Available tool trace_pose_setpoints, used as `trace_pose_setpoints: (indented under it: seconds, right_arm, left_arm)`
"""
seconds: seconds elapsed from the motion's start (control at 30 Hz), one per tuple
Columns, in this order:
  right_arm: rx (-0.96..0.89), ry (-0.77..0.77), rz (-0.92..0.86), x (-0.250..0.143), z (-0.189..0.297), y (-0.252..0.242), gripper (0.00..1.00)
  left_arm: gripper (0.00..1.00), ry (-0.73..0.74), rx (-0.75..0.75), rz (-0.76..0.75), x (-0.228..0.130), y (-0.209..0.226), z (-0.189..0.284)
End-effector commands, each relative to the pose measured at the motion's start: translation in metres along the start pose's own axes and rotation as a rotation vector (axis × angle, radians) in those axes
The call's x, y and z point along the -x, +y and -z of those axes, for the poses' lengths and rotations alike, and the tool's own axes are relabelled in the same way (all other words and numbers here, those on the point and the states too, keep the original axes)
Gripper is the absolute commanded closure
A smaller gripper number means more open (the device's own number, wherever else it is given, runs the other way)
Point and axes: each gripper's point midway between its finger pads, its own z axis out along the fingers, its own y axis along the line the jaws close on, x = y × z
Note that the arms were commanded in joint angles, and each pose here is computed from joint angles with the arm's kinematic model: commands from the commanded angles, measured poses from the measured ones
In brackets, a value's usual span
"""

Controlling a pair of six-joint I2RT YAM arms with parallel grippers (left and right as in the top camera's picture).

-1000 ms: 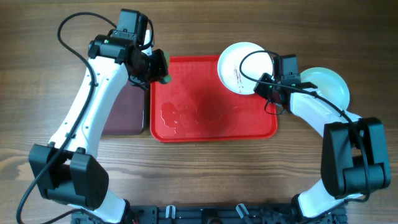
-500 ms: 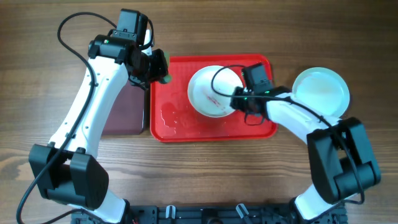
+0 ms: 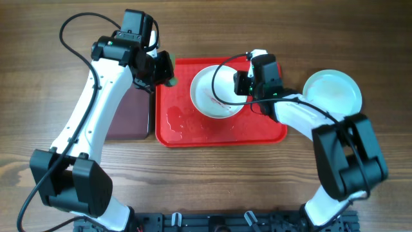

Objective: Clean dirty plates on tray and stack at the side
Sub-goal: 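Drag the white plate with the right gripper to the tray's center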

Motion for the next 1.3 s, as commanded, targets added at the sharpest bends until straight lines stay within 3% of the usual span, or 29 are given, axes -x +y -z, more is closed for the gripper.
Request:
trace_pose_setpoints:
  seconds: [0.0, 0.1, 0.2, 0.27, 0.37, 0.53, 0.7, 0.8, 0.87, 1.0, 1.17, 1.27]
  right_arm:
    - [-0.024, 0.003, 0.027, -0.012, -0.027, -0.010, 0.56]
    - [-0.015, -0.022, 0.049, -0.010, -0.034, -0.010, 0.60]
    - [-0.003, -0.007, 0.047, -0.014, -0.034, -0.008, 0.96]
    - [-0.010, 0.020, 0.010, -0.020, -0.034, -0.010, 0.96]
    - [-0.021, 0.211, -0.328, -0.062, -0.025, -0.009, 0.96]
    - [-0.025, 0.452, -0.486, -0.107, 0.003, 0.001, 0.96]
    - [-0.063, 0.445, -0.438, -0.097, 0.029, -0.002, 0.95]
    - [-0.039, 0.364, -0.297, -0.076, 0.034, -0.001, 0.73]
    - [-0.012, 0.320, -0.201, -0.065, 0.031, 0.001, 0.68]
    - [0.023, 0.259, -0.049, -0.052, 0.026, 0.004, 0.69]
    - [-0.008, 0.227, -0.047, -0.046, 0.022, -0.001, 0.79]
    - [0.004, 0.272, -0.084, -0.058, 0.018, -0.001, 0.80]
  left_arm:
    - [0.96, 0.004, 0.010, -0.004, 0.001, 0.003, -0.004]
    - [0.96, 0.004, 0.010, -0.004, 0.001, 0.003, -0.004]
    - [0.96, 0.004, 0.010, -0.004, 0.001, 0.003, -0.004]
    - [0.96, 0.004, 0.010, -0.004, 0.001, 0.003, -0.004]
    - [0.96, 0.004, 0.010, -0.004, 0.001, 0.003, -0.004]
    - [0.96, 0.004, 0.010, -0.004, 0.001, 0.003, -0.004]
    - [0.96, 0.007, 0.011, -0.003, 0.000, 0.004, -0.004]
    - [0.96, 0.007, 0.011, -0.003, 0.000, 0.004, -0.004]
    - [0.96, 0.007, 0.011, -0.003, 0.000, 0.004, -0.004]
    - [0.96, 0.006, 0.011, -0.003, 0.000, 0.004, -0.004]
    - [0.96, 0.006, 0.011, -0.003, 0.000, 0.004, -0.004]
    - [0.96, 0.006, 0.011, -0.003, 0.000, 0.004, -0.004]
